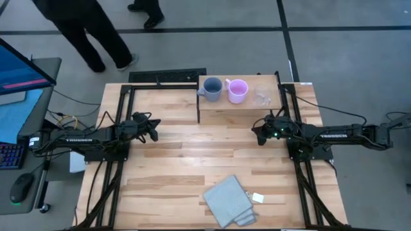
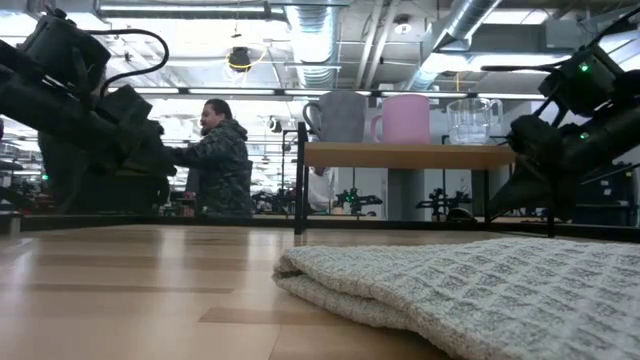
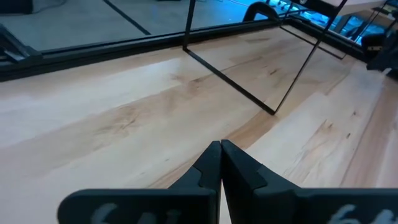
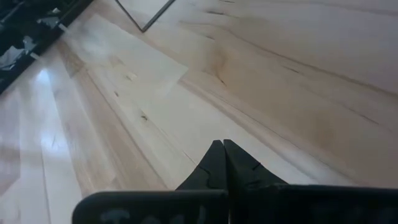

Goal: Stack small to large cups/mugs on shelf
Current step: Return to Home Position

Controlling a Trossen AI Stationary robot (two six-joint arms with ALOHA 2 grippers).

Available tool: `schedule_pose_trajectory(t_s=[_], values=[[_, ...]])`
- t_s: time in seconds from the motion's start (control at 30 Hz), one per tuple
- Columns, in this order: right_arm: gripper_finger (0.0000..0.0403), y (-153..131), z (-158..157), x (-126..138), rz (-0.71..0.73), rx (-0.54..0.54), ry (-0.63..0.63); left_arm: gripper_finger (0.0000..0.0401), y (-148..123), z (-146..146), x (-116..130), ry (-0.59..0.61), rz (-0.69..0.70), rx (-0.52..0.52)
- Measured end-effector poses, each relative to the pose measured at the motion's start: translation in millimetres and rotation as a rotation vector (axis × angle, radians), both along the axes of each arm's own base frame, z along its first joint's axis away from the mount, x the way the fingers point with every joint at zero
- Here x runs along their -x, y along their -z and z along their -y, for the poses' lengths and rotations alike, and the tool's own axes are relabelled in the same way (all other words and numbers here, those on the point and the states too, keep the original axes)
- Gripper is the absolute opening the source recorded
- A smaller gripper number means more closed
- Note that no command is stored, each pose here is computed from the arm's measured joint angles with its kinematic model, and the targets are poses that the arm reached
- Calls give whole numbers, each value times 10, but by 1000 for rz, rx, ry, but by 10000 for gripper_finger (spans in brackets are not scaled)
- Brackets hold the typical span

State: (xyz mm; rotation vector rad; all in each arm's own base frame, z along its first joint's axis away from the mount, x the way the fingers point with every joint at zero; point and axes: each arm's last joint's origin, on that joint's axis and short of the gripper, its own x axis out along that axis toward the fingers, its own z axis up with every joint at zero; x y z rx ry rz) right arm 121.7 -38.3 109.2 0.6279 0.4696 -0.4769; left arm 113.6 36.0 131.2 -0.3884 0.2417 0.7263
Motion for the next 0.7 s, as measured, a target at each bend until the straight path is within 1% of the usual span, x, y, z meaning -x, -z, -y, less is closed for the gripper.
schedule_pose_trajectory(t_s=[0.37, 0.47, 0.57, 0.7], values=[[13, 0, 2, 1, -2, 7, 4, 0, 2, 3, -1, 13, -4, 0], [10, 0, 0, 0, -4, 10, -7, 0, 8, 14, -7, 57, -8, 12], [4, 1, -3, 0, -8, 22, -21, 0, 9, 15, -8, 59, -6, 17], [5, 6, -6, 2, -14, 20, -23, 0, 9, 15, -7, 65, -16, 3]])
